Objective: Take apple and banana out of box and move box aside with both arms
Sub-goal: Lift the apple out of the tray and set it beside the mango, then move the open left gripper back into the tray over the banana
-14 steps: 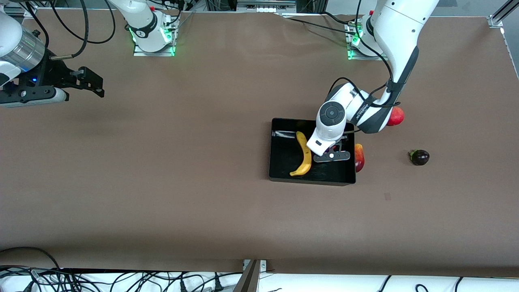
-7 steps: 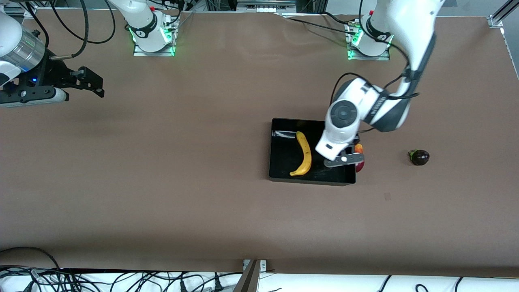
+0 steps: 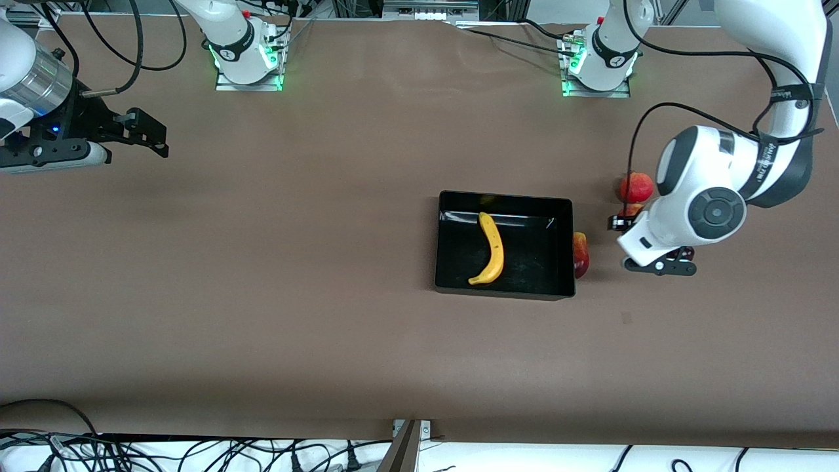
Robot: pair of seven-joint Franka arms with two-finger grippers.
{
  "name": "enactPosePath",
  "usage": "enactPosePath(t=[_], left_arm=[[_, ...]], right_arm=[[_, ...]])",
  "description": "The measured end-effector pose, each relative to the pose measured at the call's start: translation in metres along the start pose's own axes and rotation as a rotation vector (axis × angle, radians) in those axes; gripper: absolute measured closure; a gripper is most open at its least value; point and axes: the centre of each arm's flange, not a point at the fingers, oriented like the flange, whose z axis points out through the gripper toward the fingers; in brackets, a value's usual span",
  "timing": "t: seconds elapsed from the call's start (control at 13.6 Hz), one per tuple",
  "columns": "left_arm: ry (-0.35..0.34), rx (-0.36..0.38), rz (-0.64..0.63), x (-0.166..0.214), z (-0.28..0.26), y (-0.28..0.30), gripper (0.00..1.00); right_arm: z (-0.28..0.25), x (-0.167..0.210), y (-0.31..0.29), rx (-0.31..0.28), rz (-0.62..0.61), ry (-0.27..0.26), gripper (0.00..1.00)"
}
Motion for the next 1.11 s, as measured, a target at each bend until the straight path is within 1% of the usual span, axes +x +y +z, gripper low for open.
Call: enactPosePath(t=[0.22, 0.37, 0.74, 1.11], left_arm=[[0.084, -0.037, 0.062, -0.02, 0.086, -0.011, 0.3], [0.108, -0.048, 0.077, -0.037, 0.12, -0.001, 0.3], [0.106, -0.051, 0.087, -0.043, 0.129, 0.004, 0.3], [0.115, -0.053, 0.135, -0.044, 0.124, 0.031, 0.3]], right_arm=[[0.0, 0.0, 0.0, 0.0, 0.0, 0.0, 0.0], [0.0, 0.0, 0.0, 0.0, 0.0, 0.0, 0.0], [0.0, 0.0, 0.0, 0.0, 0.0, 0.0, 0.0], [0.0, 0.0, 0.0, 0.0, 0.0, 0.0, 0.0]])
